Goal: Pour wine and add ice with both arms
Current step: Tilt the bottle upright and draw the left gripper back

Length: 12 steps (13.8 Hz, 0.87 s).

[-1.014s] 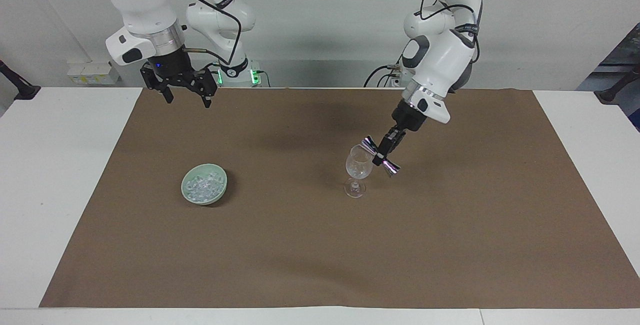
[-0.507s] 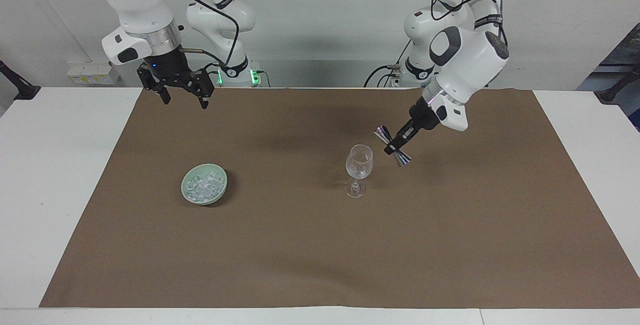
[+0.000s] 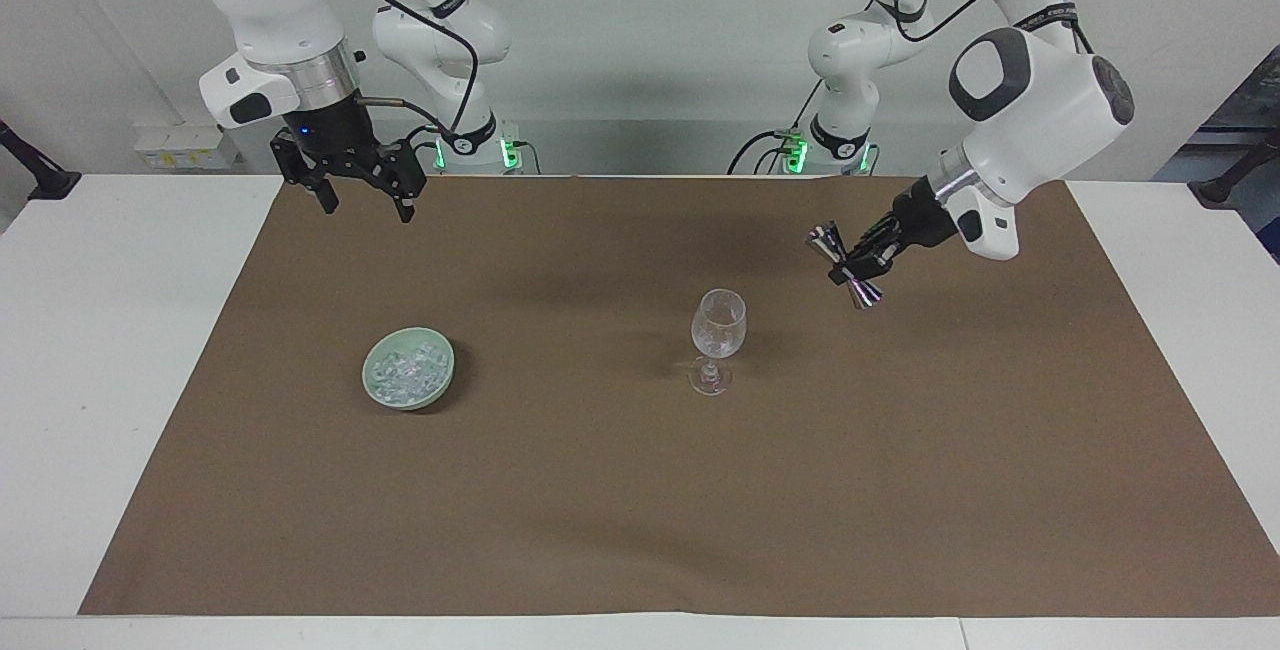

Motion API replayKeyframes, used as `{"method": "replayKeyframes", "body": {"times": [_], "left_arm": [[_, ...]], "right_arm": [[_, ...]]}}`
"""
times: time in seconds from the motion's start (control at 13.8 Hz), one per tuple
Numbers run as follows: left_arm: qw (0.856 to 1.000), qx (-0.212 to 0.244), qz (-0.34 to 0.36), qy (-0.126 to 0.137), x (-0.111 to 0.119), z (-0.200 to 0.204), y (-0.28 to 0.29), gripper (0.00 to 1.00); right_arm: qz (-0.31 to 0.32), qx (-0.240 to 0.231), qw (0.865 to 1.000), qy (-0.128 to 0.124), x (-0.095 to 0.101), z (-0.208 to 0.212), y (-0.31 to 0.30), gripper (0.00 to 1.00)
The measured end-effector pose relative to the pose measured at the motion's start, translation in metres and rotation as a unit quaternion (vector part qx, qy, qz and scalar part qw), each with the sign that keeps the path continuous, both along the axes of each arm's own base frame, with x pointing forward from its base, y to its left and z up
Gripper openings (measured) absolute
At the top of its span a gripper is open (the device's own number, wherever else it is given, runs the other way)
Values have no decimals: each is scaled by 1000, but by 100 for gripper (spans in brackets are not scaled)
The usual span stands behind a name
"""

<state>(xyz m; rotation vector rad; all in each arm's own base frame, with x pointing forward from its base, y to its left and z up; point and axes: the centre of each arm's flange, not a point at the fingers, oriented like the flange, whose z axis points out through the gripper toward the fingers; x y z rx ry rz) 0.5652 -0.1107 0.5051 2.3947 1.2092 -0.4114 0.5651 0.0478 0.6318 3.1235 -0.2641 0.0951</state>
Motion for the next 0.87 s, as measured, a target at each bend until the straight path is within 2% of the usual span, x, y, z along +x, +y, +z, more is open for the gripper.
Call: {"method": "replayKeyframes", "body": {"times": [0.22, 0.43, 0.65, 0.87], "left_arm": [[999, 0, 25, 38, -1, -8, 46, 22], [996, -27, 48, 66, 1, -20, 61, 22], [988, -66, 85, 108, 11, -59, 77, 22], [979, -91, 114, 139, 19, -94, 91, 22]], "right_arm": [[-1, 0, 1000, 1, 0, -1, -1, 100], [-4, 0, 1000, 3, 0, -3, -4, 100], [-4, 0, 1000, 4, 0, -4, -5, 100], [-4, 0, 1000, 6, 0, -5, -5, 100]]}}
